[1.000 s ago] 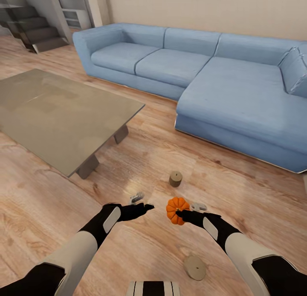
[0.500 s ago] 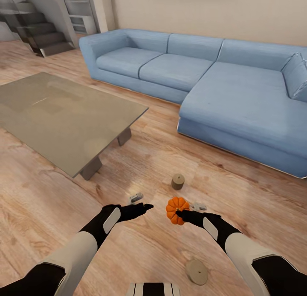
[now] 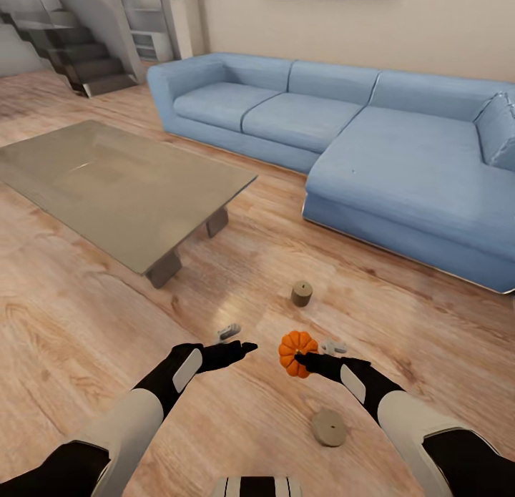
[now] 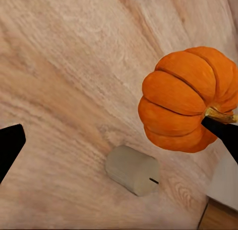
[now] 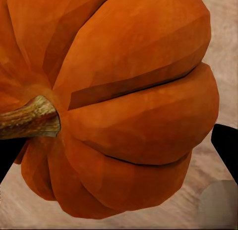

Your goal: Place each of the two pumpkins and all three candles from the living room inside a cabinet in the living room (use any cabinet), then make sure every cabinet is closed, and position the cauldron so it is next to a table in the living room.

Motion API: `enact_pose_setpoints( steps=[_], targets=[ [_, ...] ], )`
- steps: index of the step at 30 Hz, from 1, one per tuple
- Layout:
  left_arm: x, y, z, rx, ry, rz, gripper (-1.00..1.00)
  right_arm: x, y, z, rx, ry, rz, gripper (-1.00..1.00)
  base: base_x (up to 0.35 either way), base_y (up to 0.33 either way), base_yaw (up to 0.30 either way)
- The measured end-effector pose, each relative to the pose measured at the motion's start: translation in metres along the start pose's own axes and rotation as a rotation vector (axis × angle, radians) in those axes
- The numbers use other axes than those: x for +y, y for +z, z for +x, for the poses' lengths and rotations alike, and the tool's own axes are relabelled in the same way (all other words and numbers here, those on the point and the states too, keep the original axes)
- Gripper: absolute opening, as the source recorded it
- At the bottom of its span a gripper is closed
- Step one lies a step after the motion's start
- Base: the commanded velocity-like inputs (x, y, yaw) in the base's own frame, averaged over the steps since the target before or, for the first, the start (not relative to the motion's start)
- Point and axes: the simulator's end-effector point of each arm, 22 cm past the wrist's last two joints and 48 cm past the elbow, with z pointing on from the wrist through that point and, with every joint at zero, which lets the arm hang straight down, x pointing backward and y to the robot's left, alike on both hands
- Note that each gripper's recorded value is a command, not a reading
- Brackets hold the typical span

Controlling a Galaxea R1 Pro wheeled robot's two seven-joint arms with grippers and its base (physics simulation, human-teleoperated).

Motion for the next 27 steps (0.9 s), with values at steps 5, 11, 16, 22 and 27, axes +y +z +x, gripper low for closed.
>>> enact_pose_setpoints(
  steps=[5, 11, 16, 22, 27],
  targets=[
    [-0.002, -0.002, -0.002, -0.005, 0.004, 0.002, 1.00, 0.002, -0.002, -0.003, -0.005, -0.004, -0.002, -1.00, -0.307, 0.000, 0.189],
    [-0.005, -0.004, -0.005, -0.010, 0.008, 0.004, 1.00, 0.003, -0.004, -0.006, -0.011, -0.007, -0.003, -1.00, -0.259, 0.000, 0.211],
    [-0.008, -0.006, -0.007, -0.015, 0.012, 0.006, 1.00, 0.005, -0.007, -0.010, -0.019, -0.006, -0.005, -1.00, -0.054, 0.000, 0.215],
    [-0.010, -0.009, -0.009, -0.021, 0.016, 0.008, 1.00, 0.006, -0.009, -0.012, -0.024, -0.008, -0.006, -1.00, -0.004, 0.000, 0.218],
    [-0.012, -0.010, -0.011, -0.025, 0.019, 0.008, 1.00, 0.008, -0.011, -0.015, -0.029, -0.010, -0.007, -1.00, 0.000, 0.000, 0.232]
  ],
)
